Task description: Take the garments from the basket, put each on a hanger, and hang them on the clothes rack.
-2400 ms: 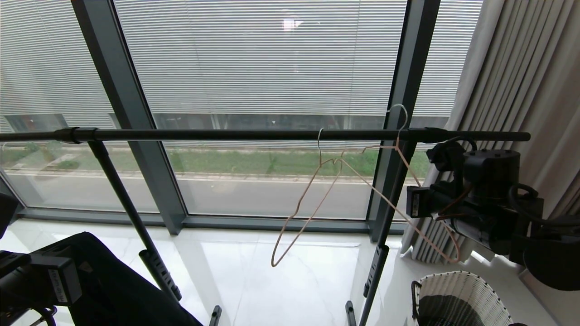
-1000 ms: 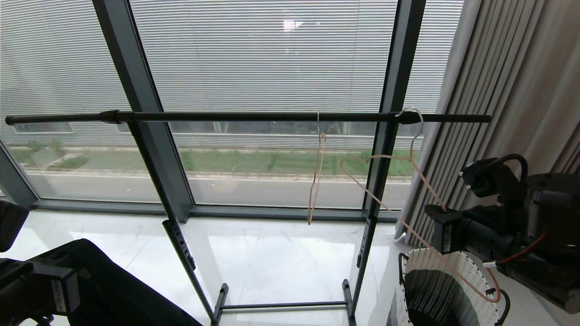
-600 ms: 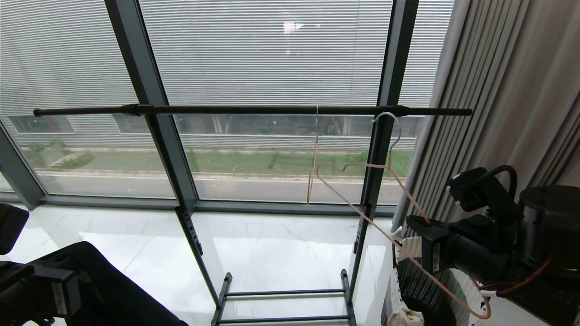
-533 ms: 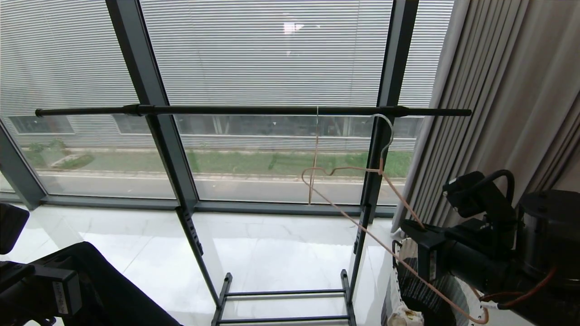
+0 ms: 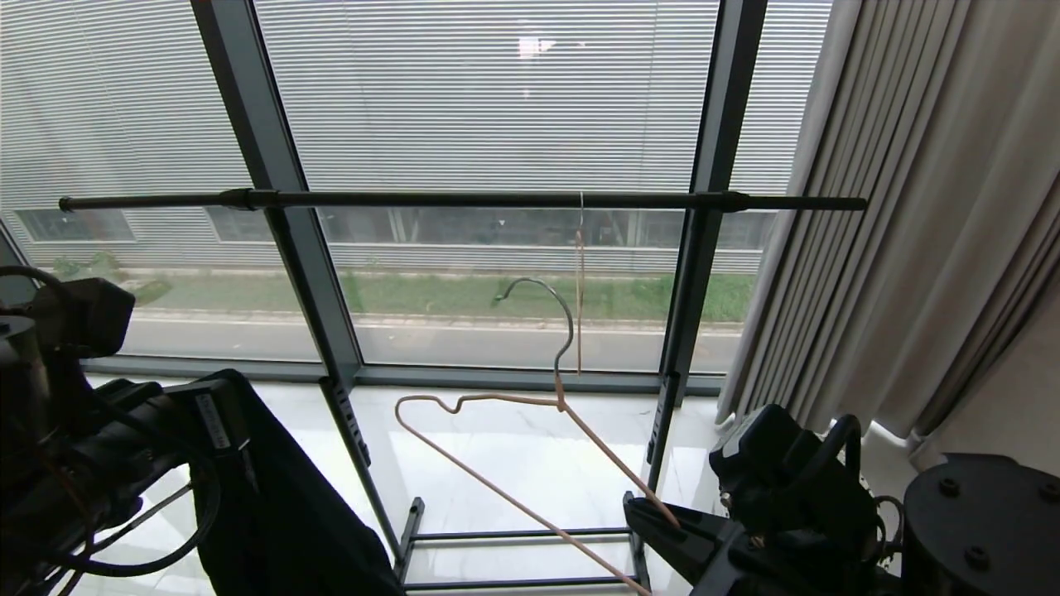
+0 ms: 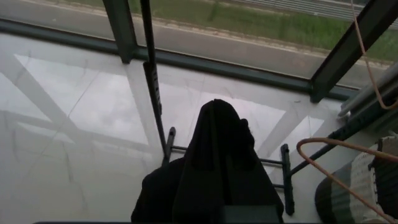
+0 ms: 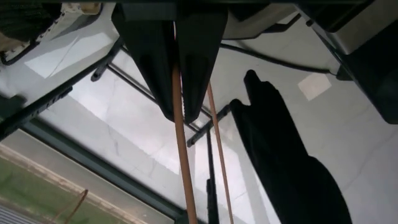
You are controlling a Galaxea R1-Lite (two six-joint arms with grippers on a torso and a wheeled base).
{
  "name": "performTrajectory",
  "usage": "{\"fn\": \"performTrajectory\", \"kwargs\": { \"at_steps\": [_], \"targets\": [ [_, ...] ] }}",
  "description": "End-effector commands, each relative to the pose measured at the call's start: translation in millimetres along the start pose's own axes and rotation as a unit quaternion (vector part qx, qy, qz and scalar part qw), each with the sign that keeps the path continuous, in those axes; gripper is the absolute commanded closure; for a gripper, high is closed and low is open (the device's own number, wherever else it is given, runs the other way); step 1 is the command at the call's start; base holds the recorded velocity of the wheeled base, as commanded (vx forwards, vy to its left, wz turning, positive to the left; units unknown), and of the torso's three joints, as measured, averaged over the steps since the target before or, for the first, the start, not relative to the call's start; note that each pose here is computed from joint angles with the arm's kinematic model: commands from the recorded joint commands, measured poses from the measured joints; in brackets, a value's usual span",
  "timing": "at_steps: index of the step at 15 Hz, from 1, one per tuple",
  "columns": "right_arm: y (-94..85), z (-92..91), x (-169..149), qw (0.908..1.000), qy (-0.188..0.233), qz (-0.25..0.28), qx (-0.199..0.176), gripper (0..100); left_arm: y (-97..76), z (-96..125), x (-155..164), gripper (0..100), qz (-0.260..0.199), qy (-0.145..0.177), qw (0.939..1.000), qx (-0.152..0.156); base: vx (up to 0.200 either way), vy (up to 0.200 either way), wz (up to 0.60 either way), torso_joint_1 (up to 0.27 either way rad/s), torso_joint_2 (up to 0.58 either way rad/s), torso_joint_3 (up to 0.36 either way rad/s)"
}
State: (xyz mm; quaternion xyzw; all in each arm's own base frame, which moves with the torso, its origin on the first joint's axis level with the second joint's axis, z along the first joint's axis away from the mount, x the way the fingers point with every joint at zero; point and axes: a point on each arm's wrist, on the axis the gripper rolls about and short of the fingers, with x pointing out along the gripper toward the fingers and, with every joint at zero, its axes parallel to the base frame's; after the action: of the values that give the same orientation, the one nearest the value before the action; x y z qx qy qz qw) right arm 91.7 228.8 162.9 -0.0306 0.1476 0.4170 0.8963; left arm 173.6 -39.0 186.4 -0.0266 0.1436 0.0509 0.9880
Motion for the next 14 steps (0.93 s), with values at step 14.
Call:
{"fn": "performTrajectory", "kwargs": {
  "at_steps": [14],
  "targets": [
    [13.4, 14.9, 5.2, 0.9991, -0.026, 0.035, 0.001, 100, -34.8, 3.5, 68.1, 100, 0.001, 0.007, 0.9998, 0.020, 0.000, 0.000, 0.00, 0.000, 0.00, 0.000]
  ]
}}
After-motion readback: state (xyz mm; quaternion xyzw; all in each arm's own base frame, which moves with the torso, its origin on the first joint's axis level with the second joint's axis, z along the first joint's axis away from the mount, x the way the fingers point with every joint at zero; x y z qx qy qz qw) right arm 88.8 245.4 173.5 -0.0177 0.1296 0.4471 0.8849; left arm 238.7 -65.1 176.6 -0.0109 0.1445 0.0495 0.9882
